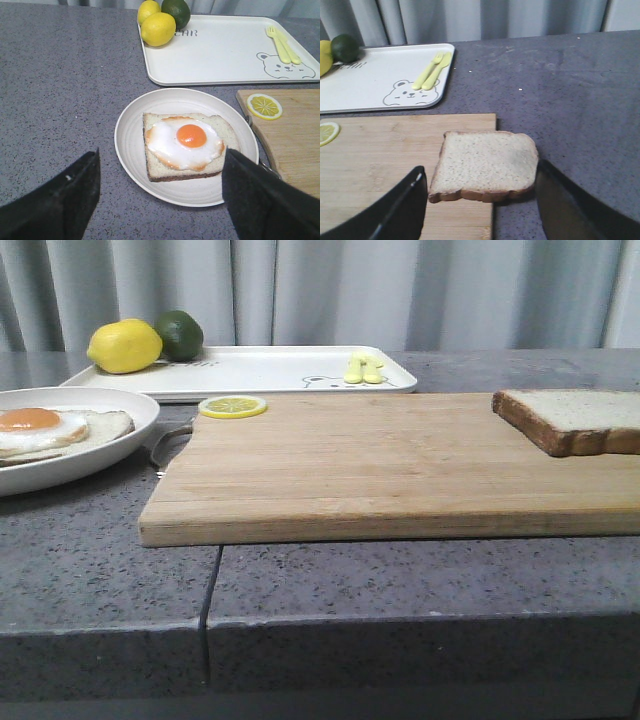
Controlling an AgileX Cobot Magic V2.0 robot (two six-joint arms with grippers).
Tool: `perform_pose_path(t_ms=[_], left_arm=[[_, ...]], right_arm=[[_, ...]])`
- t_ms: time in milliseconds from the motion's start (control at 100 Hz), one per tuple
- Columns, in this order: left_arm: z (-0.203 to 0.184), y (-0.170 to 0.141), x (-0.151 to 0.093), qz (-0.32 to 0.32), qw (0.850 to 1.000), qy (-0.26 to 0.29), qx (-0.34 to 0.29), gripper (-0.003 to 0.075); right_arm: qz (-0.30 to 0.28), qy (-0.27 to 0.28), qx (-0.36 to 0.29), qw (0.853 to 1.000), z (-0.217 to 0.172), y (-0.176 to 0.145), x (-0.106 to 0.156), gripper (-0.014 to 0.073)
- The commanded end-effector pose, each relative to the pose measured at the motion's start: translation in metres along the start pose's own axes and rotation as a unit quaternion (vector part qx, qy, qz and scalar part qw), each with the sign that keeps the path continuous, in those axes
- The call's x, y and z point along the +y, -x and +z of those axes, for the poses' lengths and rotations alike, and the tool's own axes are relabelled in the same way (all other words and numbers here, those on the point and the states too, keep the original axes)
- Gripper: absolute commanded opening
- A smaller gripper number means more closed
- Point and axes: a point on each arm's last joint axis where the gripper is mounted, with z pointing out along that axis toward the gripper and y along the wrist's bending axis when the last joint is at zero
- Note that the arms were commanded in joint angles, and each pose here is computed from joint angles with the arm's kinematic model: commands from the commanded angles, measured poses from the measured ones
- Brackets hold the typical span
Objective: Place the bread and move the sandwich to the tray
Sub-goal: 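Lower the right gripper over the bread slice on the cutting board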
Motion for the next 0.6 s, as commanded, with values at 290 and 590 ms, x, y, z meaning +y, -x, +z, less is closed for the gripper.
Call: perform_pose_path(t_ms=[290, 590], left_arm=[[-0.004, 0.015, -0.003, -0.009, 0.999, -0.008, -0.043, 0.0483], [-0.004, 0.015, -0.003, -0.009, 0.999, -0.008, -0.043, 0.0482]], right_arm=[[0.081, -0.036, -0.039, 0.995, 0.033, 0.021, -0.025, 0.0477], [0.164, -0.029, -0.012, 0.986, 0.082, 0.015, -0.053, 0.0477]])
